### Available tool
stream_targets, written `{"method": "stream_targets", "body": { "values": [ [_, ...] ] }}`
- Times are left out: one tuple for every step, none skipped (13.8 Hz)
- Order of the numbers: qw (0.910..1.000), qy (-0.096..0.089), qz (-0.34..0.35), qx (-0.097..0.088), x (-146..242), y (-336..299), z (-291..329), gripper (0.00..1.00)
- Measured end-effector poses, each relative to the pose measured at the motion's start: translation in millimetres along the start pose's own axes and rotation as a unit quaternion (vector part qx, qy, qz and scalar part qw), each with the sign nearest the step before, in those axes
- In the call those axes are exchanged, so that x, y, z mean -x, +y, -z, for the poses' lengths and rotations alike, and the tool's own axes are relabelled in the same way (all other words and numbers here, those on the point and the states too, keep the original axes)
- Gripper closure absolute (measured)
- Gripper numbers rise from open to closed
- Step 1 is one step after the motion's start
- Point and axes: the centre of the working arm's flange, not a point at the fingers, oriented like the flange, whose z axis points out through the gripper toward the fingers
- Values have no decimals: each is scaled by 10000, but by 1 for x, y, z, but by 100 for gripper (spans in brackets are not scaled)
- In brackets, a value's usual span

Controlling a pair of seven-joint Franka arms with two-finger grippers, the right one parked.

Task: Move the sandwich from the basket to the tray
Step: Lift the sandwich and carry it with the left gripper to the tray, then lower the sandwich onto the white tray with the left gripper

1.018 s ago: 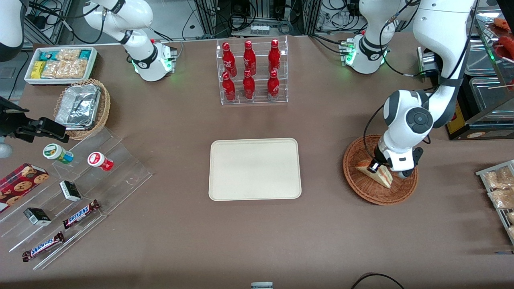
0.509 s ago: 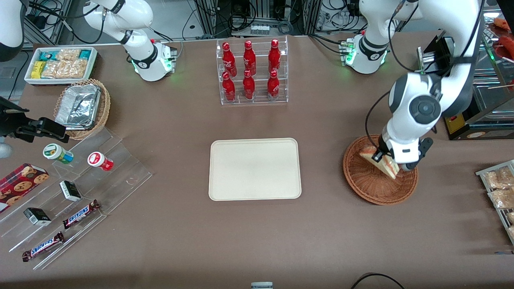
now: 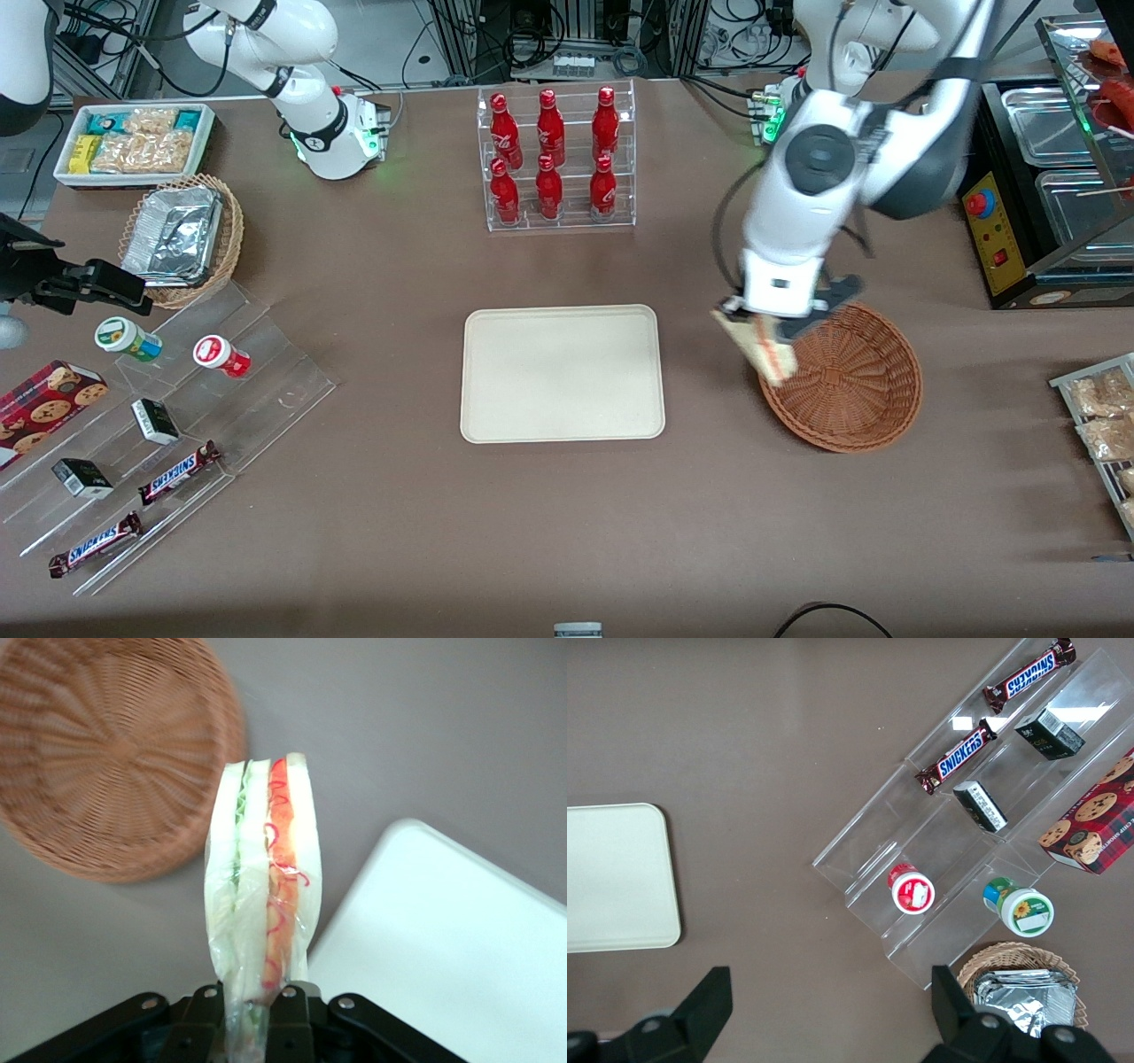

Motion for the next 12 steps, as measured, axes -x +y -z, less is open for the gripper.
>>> {"method": "stream_targets", "body": {
  "values": [
    [9998, 0, -220, 37, 20, 21, -1, 85],
    [9991, -6, -431, 58, 39, 42, -4, 85],
    [9981, -23, -616, 61, 57, 62, -11, 85],
    [9970, -42, -765, 61, 71, 80, -19, 85],
    [9961, -62, -877, 63, 79, 97, -29, 85],
    [9952, -80, -975, 72, 85, 112, -38, 85],
    [9941, -100, -1081, 80, 90, 126, -48, 85],
    [9924, -118, -1222, 98, 96, 140, -59, 85],
    [9898, -113, -1412, 159, 102, 151, -69, 85],
    [9866, -89, -1610, 255, 109, 161, -78, 85],
    [9837, -59, -1763, 353, 114, 169, -87, 85],
    [9812, -36, -1877, 437, 120, 175, -95, 85]
  ]
}}
